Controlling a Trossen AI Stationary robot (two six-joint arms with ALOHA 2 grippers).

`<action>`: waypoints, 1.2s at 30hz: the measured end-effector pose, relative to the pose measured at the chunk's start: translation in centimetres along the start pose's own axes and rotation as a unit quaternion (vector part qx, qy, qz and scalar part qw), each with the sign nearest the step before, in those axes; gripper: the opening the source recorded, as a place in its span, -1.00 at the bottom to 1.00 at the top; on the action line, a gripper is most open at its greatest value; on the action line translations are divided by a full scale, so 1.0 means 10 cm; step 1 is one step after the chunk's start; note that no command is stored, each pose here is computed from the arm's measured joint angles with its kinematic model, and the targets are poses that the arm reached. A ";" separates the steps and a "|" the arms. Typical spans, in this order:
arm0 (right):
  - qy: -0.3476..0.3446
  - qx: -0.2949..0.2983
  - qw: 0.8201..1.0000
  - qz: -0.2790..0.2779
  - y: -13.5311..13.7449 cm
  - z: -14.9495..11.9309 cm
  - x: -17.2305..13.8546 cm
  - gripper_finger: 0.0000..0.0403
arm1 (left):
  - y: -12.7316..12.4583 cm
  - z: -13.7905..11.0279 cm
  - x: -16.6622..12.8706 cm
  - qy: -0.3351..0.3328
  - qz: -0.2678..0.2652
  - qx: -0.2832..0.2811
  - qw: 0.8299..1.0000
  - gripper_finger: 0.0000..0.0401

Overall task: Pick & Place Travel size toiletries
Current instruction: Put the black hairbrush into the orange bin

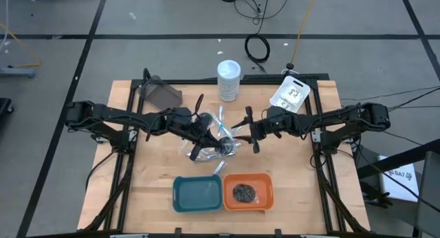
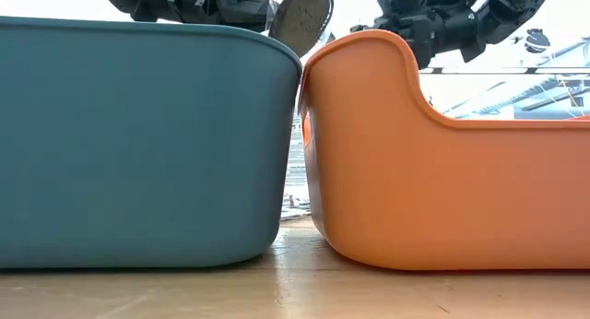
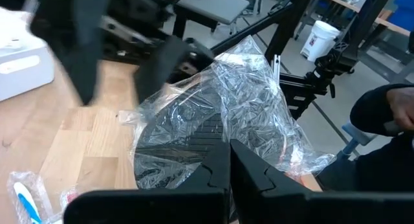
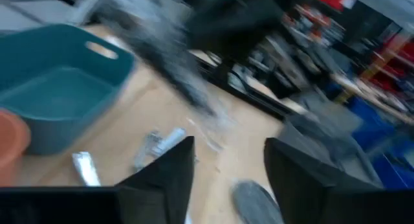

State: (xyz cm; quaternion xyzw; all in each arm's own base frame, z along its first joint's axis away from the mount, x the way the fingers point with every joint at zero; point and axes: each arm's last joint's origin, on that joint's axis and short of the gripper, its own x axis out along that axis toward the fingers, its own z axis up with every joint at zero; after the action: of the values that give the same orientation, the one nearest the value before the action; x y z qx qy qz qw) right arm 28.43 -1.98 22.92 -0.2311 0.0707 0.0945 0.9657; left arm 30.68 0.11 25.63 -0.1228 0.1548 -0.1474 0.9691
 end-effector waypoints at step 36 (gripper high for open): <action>-0.083 -0.079 0.993 0.008 0.26 0.11 0.22 -0.81 | 0.02 0.01 0.00 -0.007 0.015 -0.012 1.000 -1.00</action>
State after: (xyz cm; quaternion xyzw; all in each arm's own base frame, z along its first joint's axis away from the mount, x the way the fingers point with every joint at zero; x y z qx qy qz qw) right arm 30.06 1.13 22.39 -0.2974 -0.0153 0.1266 0.9462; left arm 30.72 0.32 25.68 -0.1327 0.1517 -0.1303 0.9708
